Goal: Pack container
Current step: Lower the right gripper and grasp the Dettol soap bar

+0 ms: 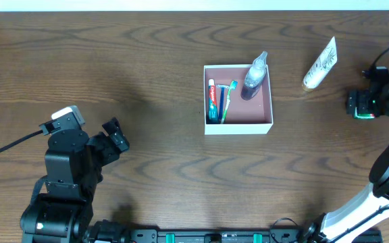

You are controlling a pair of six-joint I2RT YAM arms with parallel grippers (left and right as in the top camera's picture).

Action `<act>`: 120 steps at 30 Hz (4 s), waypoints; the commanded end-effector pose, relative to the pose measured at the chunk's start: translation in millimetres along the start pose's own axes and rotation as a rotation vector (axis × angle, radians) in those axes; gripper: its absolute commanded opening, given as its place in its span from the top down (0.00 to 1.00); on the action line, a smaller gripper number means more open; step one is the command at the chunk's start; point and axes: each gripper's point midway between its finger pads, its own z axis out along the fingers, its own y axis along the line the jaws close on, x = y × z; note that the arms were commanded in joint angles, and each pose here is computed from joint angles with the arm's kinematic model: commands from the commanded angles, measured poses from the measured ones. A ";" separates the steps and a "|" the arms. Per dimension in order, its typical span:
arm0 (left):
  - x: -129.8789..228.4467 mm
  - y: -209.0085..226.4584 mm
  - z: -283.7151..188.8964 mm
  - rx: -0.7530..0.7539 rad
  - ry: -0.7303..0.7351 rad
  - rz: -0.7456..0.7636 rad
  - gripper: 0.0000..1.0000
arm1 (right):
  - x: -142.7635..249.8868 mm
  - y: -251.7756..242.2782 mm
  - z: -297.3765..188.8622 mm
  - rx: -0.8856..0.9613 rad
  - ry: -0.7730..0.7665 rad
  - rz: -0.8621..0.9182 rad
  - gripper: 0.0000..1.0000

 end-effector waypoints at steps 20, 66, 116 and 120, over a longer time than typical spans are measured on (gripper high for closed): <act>-1.2 1.2 -0.1 -0.006 -0.005 -0.011 0.02 | -0.2 4.6 2.2 -0.052 -0.021 0.026 0.01; -1.2 1.2 -0.1 -0.006 -0.005 -0.011 0.02 | 14.1 -0.9 5.5 -0.059 -0.001 0.051 0.01; -1.2 1.2 -0.1 -0.006 -0.005 -0.011 0.02 | 22.2 1.6 30.4 -0.078 0.017 0.040 0.01; -1.2 1.2 -0.1 -0.006 -0.005 -0.011 0.02 | 20.5 0.7 30.5 -0.075 0.010 0.039 0.04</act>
